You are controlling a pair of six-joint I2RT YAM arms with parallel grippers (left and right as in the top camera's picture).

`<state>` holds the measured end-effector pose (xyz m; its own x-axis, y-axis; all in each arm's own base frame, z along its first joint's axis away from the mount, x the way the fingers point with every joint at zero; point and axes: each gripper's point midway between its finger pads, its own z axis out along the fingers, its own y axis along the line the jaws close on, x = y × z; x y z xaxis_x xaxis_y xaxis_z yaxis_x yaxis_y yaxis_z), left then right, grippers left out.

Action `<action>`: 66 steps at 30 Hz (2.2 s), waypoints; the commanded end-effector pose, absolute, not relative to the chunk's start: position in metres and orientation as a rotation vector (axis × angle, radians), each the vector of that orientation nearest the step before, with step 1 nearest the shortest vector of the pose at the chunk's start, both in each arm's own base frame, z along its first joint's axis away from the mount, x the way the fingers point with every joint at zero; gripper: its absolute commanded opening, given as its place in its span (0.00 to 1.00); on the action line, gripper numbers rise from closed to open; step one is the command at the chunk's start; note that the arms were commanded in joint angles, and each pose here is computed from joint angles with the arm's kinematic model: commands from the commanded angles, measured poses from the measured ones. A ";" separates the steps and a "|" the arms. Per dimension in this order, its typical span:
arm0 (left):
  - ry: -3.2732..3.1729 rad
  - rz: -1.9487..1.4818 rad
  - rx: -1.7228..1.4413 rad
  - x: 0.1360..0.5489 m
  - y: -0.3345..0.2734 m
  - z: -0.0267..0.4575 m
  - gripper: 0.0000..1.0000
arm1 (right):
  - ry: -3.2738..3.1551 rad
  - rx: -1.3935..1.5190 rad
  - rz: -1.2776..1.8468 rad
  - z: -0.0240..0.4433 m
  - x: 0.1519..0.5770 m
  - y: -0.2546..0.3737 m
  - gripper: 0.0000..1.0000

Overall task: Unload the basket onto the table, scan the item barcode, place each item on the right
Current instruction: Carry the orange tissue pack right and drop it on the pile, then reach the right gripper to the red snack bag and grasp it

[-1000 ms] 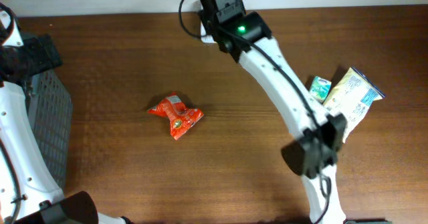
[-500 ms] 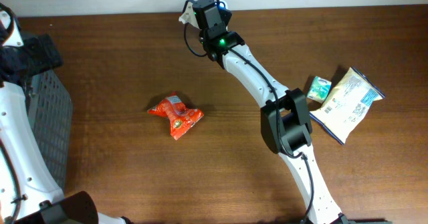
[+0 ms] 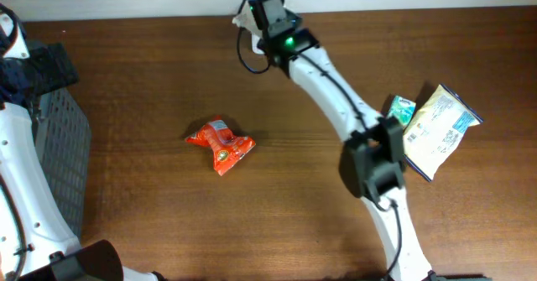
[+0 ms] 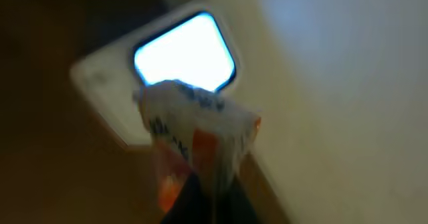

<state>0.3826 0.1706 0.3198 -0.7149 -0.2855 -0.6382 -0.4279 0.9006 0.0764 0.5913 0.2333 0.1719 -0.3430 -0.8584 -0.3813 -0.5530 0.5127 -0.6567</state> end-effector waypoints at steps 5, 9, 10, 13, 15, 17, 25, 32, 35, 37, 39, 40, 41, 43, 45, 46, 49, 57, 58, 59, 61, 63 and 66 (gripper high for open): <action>2.390 0.280 -0.518 0.380 0.170 0.327 0.99 | 2.562 -0.311 -0.080 0.270 0.467 0.130 0.04; 2.390 0.280 -0.518 0.380 0.170 0.327 0.99 | 2.915 0.097 -0.194 0.218 0.424 0.033 0.04; 2.390 0.280 -0.518 0.380 0.170 0.327 0.99 | 2.961 0.218 -0.211 0.204 0.420 0.010 0.04; 2.390 0.280 -0.518 0.380 0.170 0.327 0.99 | 3.067 0.405 -0.150 0.161 0.407 -0.030 0.04; 2.390 0.280 -0.518 0.380 0.170 0.327 0.99 | 3.083 0.511 -0.090 0.126 0.407 -0.050 0.04; 2.390 0.280 -0.518 0.380 0.170 0.327 0.99 | 3.089 0.574 -0.052 0.102 0.404 -0.062 0.17; 2.390 0.280 -0.518 0.380 0.170 0.327 0.99 | 2.959 0.182 0.564 0.152 0.432 0.003 0.81; 2.390 0.280 -0.518 0.380 0.170 0.327 0.99 | 2.933 -0.207 0.937 0.153 0.414 0.183 0.99; 2.390 0.280 -0.518 0.380 0.170 0.327 0.99 | 3.023 -0.282 0.958 0.121 0.381 0.242 0.99; 2.390 0.280 -0.518 0.380 0.170 0.327 0.99 | 3.062 -0.250 0.957 0.093 0.363 0.276 0.99; 2.390 0.280 -0.518 0.380 0.170 0.327 0.99 | 3.048 -0.246 0.987 0.066 0.347 0.310 0.90; 2.390 0.280 -0.518 0.380 0.170 0.327 0.99 | 3.034 -0.258 0.997 0.061 0.344 0.319 0.88; 2.390 0.280 -0.518 0.380 0.170 0.327 0.99 | 3.033 -0.227 0.983 0.057 0.342 0.324 0.86; 2.390 0.280 -0.518 0.380 0.170 0.327 0.99 | 3.054 -0.043 0.889 0.038 0.339 0.332 0.91; 2.390 0.280 -0.518 0.380 0.170 0.327 0.99 | 3.063 0.026 0.903 0.033 0.333 0.339 0.96; 2.390 0.280 -0.518 0.380 0.170 0.327 0.99 | 3.056 0.047 0.908 0.032 0.334 0.342 0.96; 2.390 0.280 -0.518 0.380 0.170 0.327 0.99 | 3.014 0.189 0.848 0.026 0.344 0.342 0.96; 2.390 0.280 -0.518 0.380 0.170 0.327 0.99 | 2.947 0.183 0.907 0.031 0.354 0.354 0.34; 2.390 0.280 -0.518 0.380 0.170 0.327 0.99 | 2.947 0.181 0.907 0.031 0.354 0.354 0.22; 2.390 0.280 -0.519 0.380 0.170 0.327 0.99 | 2.932 0.085 0.904 0.032 0.355 0.353 0.08; 2.390 0.280 -0.518 0.380 0.170 0.327 0.99 | 2.910 -0.050 0.933 0.035 0.359 0.348 0.04; 2.390 0.280 -0.518 0.380 0.170 0.327 0.99 | 2.880 -0.203 0.991 0.041 0.367 0.333 0.04; 2.390 0.280 -0.518 0.380 0.170 0.327 0.99 | 2.859 -0.389 0.893 0.044 0.390 0.276 0.04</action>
